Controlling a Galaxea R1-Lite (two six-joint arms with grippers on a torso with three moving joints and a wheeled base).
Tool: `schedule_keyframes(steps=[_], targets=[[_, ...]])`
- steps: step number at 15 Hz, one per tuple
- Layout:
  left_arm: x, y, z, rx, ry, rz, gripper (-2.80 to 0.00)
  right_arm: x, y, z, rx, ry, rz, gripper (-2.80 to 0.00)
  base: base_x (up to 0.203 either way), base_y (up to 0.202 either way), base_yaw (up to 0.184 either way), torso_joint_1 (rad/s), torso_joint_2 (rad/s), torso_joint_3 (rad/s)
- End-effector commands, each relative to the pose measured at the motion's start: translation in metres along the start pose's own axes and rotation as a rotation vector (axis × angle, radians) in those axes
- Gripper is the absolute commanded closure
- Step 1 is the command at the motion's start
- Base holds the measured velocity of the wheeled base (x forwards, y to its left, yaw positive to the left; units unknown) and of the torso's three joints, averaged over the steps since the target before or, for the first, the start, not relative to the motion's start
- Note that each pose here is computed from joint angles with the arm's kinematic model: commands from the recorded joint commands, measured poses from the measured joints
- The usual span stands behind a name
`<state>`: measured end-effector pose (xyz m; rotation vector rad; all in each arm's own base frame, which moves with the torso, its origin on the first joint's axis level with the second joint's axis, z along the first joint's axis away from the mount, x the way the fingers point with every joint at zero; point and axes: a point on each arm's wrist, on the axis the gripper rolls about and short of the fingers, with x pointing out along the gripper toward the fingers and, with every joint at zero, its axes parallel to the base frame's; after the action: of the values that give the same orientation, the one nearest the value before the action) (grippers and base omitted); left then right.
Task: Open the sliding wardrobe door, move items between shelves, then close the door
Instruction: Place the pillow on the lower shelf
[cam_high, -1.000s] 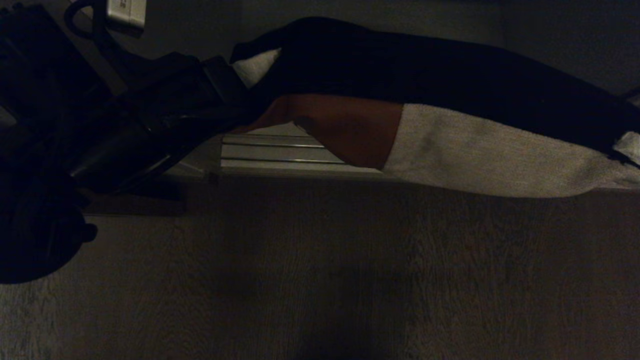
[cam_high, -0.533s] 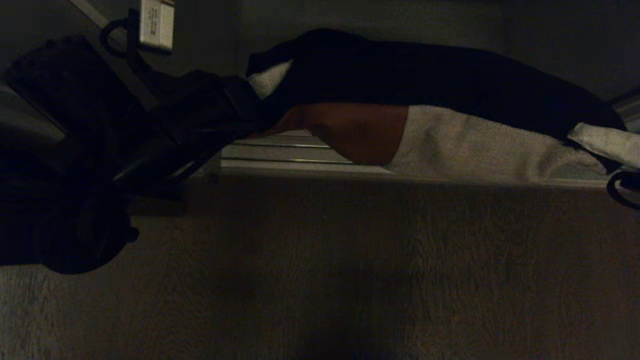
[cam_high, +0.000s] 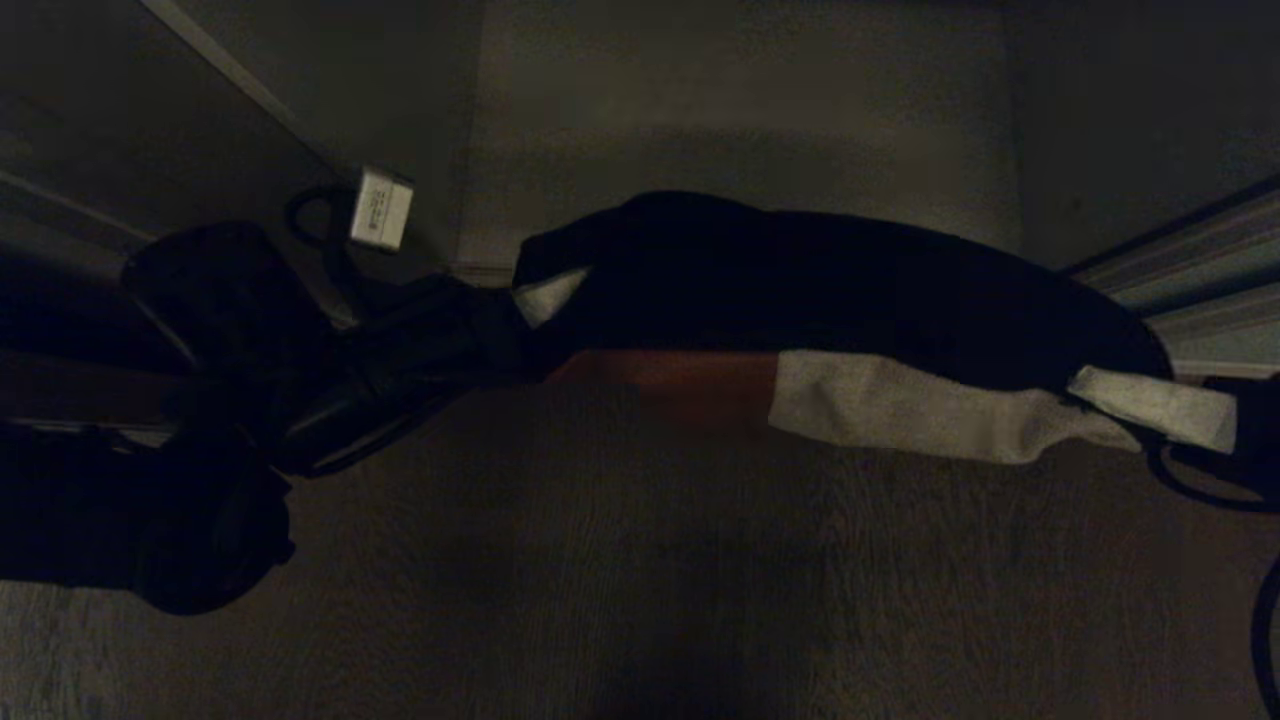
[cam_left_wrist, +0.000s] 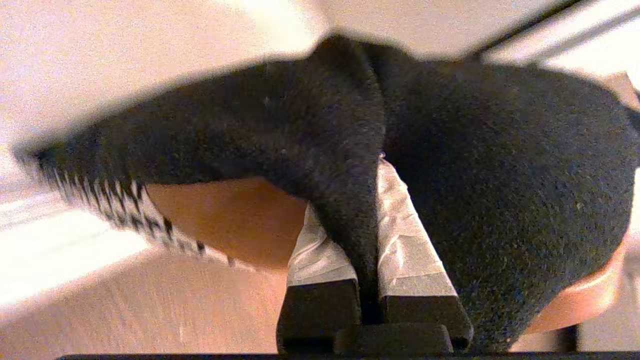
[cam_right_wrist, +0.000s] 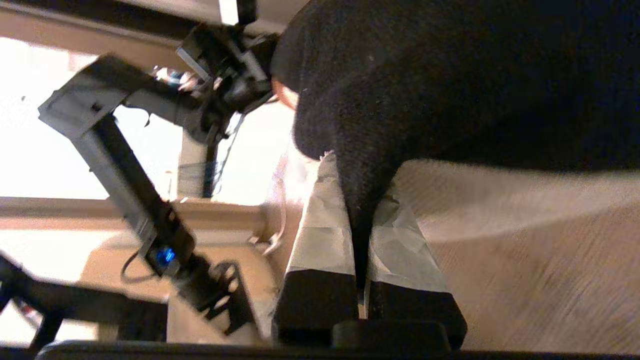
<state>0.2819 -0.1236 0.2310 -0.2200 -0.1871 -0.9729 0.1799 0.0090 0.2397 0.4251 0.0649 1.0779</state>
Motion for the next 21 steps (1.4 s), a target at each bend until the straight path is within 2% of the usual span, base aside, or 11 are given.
schedule_keyframes(steps=[1,2,5,8,10,13,18,20,21], targets=[[0.0,0.015,-0.014,-0.02,0.034,0.028,0.0,0.0,-0.009,-0.011,0.046,0.031,0.006,0.0,0.0,0.0,0.0,0.0,0.0,0.0],[0.003,0.019,-0.014,-0.017,0.031,0.032,0.0,0.0,-0.01,-0.011,0.049,0.033,0.005,0.0,0.0,0.0,0.0,0.0,0.0,0.0],[-0.002,0.021,-0.029,-0.056,0.086,0.041,0.0,-0.003,-0.008,-0.019,0.071,0.049,0.007,0.0,0.0,0.0,0.0,0.0,0.0,0.0],[-0.012,0.031,-0.045,-0.136,0.197,0.107,0.0,-0.004,-0.011,-0.031,0.117,0.083,0.019,0.0,0.0,0.0,0.0,0.0,0.0,0.0],[-0.015,0.039,-0.046,-0.188,0.263,0.153,0.0,-0.006,-0.009,-0.037,0.133,0.092,0.019,0.0,0.0,0.0,0.0,0.0,0.0,0.0],[-0.01,0.049,-0.042,-0.229,0.31,0.207,0.0,-0.007,-0.012,-0.043,0.164,0.118,0.032,0.0,0.0,0.0,0.0,0.0,0.0,0.0],[0.012,0.067,-0.028,-0.275,0.391,0.392,0.0,-0.004,-0.028,-0.055,0.238,0.158,0.027,0.0,0.0,0.0,0.0,0.0,0.0,0.0],[0.014,0.065,-0.014,-0.274,0.386,0.451,0.0,-0.003,-0.029,-0.056,0.245,0.16,0.027,0.0,0.0,0.0,0.0,0.0,0.0,0.0],[0.011,0.06,-0.003,-0.276,0.364,0.453,0.0,-0.004,-0.028,-0.055,0.24,0.158,0.028,0.0,0.0,0.0,0.0,0.0,0.0,0.0]])
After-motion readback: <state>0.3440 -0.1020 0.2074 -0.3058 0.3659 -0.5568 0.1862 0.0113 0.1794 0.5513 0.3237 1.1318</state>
